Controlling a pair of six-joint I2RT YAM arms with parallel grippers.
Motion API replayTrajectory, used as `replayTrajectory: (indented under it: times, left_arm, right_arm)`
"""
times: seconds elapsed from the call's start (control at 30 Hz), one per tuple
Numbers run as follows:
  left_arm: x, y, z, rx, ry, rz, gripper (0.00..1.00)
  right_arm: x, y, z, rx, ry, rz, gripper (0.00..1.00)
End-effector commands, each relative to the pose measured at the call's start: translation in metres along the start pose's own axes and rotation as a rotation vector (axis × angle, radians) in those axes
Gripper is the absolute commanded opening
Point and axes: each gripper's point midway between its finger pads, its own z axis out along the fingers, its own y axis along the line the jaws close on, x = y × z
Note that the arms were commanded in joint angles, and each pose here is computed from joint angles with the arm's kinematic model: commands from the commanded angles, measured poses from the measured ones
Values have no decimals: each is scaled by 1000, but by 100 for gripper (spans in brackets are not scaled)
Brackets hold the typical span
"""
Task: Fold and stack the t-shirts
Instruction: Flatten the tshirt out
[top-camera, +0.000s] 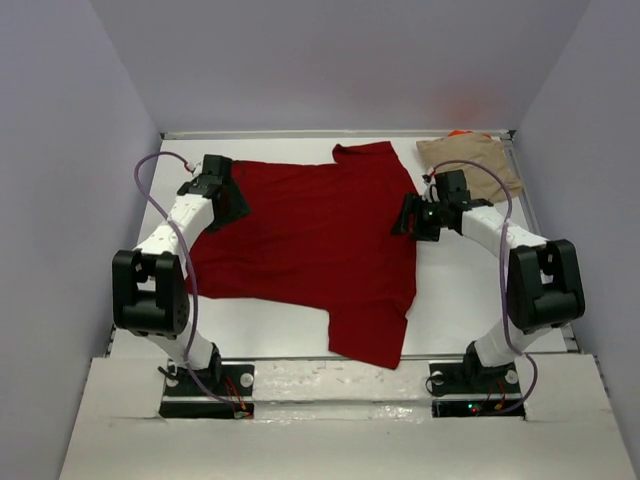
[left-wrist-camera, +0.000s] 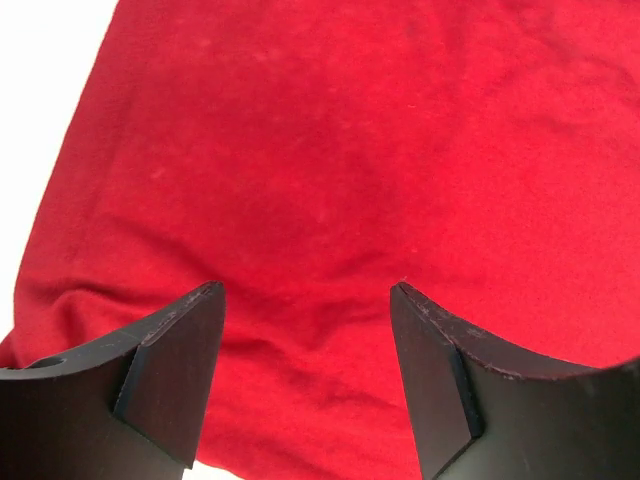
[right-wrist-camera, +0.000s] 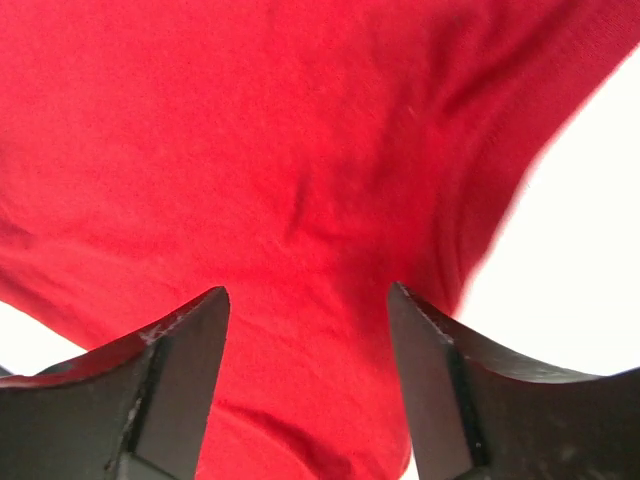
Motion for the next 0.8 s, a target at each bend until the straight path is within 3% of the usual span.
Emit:
replayTrajectory:
  times: [0.0, 0.17, 0.4, 0.63, 0.77]
  left_arm:
    - [-7, -16, -3, 24, -12, 41, 76]
    - [4, -24, 6, 15, 33, 87, 77]
    - [22, -38, 16, 13, 94, 142, 76]
    - [20, -49, 15, 6, 81, 169, 76]
    - [17, -51, 12, 13, 78, 173, 76]
  right_arm:
    - [-23, -1, -27, -4, -150, -3, 72]
    - [-19, -14, -39, 40, -193, 12, 73]
    - [0, -23, -31, 9, -152, 59, 73]
    - [3, -39, -9, 15, -143, 111, 51]
    - [1, -41, 0, 2, -142, 117, 54]
